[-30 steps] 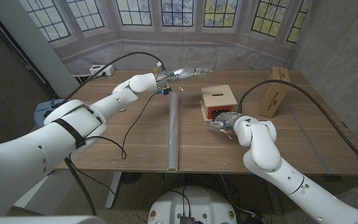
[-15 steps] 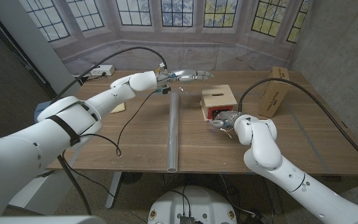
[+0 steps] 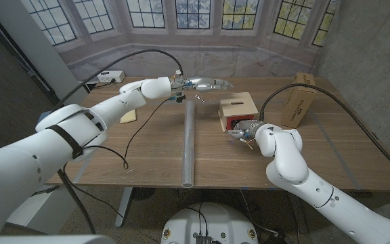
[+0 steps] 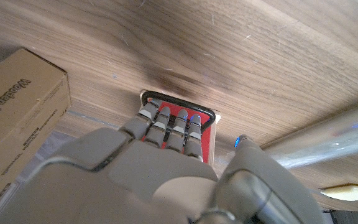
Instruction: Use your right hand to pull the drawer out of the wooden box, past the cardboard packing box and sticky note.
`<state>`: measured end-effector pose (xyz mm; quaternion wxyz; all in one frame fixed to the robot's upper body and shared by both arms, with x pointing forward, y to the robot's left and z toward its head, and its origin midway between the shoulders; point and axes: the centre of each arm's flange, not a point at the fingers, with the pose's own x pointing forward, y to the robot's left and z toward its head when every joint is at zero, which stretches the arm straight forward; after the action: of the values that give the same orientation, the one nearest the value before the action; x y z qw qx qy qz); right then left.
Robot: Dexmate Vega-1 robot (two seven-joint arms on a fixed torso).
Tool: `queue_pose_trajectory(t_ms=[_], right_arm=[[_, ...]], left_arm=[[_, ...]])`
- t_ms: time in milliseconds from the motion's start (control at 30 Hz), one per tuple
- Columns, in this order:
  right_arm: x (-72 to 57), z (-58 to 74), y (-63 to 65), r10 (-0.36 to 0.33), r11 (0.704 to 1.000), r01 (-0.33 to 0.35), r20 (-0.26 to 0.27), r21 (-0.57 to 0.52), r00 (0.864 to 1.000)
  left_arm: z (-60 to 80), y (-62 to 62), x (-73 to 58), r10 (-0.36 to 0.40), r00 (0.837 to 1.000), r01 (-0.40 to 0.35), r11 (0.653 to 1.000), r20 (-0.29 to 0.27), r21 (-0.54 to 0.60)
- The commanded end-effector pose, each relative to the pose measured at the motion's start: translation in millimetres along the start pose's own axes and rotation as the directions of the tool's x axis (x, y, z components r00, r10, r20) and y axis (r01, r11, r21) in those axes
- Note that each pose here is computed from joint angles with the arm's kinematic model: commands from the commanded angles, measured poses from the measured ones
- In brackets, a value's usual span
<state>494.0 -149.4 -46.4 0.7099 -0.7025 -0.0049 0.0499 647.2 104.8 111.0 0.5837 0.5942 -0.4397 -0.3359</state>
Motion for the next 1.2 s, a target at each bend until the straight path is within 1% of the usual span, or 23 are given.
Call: queue_pose_trajectory(t_ms=[33,267,467,667,967,1200], right_arm=[[-2.0,1.6,-3.6,0.008,1.0,-0.008,0.01,0.003,1.0],[-2.8,2.5,-4.5,0.016,1.0,-0.016,0.011,-0.003,1.0],[-2.4,3.8,-2.2,0.035,0.999,-0.034,0.013,-0.009,0.999],[-4.7,3.9,-0.8,0.043,0.999,-0.043,0.013,-0.013,0.999],[-7.6,4.9,0.0,0.06,0.998,-0.06,0.018,-0.025,0.998],[-11.4,5.7,-1.2,0.06,0.997,-0.058,0.03,-0.044,0.998]], left_arm=[[-2.1,0.1,0.0,-0.028,0.999,0.029,0.999,-0.016,0.022],[-4.0,0.5,0.3,-0.026,1.0,0.026,0.999,-0.015,0.02],[-4.3,0.5,0.8,-0.024,1.0,0.024,1.0,-0.013,0.018],[-4.6,0.4,1.2,-0.02,1.0,0.02,1.0,-0.011,0.009],[-2.4,0.3,2.1,-0.017,1.0,0.017,1.0,-0.005,0.012],[-0.4,-1.2,3.0,-0.018,1.0,0.018,1.0,-0.001,0.013]])
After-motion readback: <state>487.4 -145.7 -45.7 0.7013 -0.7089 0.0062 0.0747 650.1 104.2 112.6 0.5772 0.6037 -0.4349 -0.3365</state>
